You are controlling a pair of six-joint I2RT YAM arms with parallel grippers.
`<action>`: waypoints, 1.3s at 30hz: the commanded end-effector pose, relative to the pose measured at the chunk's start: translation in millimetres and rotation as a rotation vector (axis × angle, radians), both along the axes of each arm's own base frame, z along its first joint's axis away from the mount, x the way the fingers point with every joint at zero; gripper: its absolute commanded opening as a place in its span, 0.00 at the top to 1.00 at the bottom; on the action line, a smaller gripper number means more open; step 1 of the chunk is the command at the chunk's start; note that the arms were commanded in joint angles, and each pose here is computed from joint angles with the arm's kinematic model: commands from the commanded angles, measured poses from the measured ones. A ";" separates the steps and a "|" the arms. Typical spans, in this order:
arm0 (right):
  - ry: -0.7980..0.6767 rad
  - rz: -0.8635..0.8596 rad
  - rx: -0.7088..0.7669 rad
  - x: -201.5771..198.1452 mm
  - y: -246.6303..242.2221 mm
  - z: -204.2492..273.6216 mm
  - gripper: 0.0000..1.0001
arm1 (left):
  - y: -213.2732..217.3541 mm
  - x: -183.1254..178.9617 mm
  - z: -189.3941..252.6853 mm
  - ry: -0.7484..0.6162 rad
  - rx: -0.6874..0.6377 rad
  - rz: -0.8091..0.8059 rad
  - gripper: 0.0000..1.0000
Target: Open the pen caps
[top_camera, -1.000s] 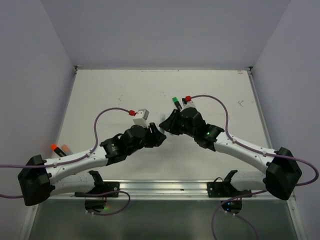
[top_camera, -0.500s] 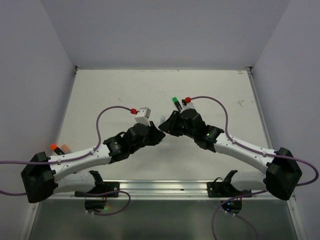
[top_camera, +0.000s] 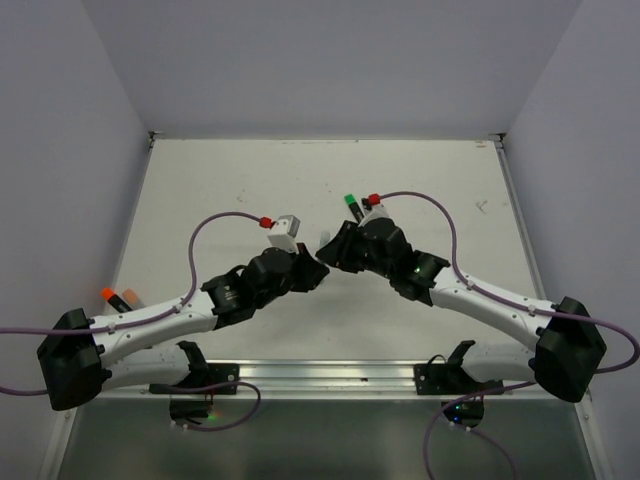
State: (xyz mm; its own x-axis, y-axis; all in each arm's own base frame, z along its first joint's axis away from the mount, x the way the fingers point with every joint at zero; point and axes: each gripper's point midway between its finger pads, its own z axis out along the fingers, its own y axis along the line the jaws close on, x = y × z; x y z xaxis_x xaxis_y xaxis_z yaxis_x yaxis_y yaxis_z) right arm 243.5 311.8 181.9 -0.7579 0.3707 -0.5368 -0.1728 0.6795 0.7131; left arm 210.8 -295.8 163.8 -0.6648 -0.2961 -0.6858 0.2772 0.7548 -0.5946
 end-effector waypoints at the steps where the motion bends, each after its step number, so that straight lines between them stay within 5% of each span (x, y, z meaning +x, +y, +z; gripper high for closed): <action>1: -0.094 0.020 0.007 9.7 5.7 24.6 0.63 | -6.6 -0.8 17.6 -0.063 -0.035 -0.044 1.00; 9: -0.097 0.019 -0.023 14.1 7.7 21.0 0.46 | -11.9 -5.3 16.7 -0.056 -0.054 -0.077 1.00; 14: -0.080 0.019 -0.019 13.8 9.4 16.4 0.65 | -10.5 -6.8 19.0 -0.056 -0.067 -0.075 1.00; 16: -0.083 0.019 -0.002 15.0 11.9 16.4 0.98 | -11.4 -7.3 21.5 -0.059 -0.077 -0.079 1.00; 20: -0.083 0.013 0.007 14.5 10.8 18.7 1.00 | -8.8 -7.6 16.9 -0.043 -0.064 -0.069 1.00; 22: -0.088 0.000 0.021 12.9 6.9 23.0 1.00 | -3.8 -8.4 8.2 -0.018 -0.042 -0.050 0.83; 28: -0.102 -0.039 0.025 11.8 -3.7 26.3 1.00 | -0.7 -12.4 -3.8 0.001 -0.036 -0.052 0.63; 39: -0.089 -0.024 0.046 9.7 0.7 22.6 1.00 | -3.7 -15.3 -7.3 0.003 -0.050 -0.073 0.71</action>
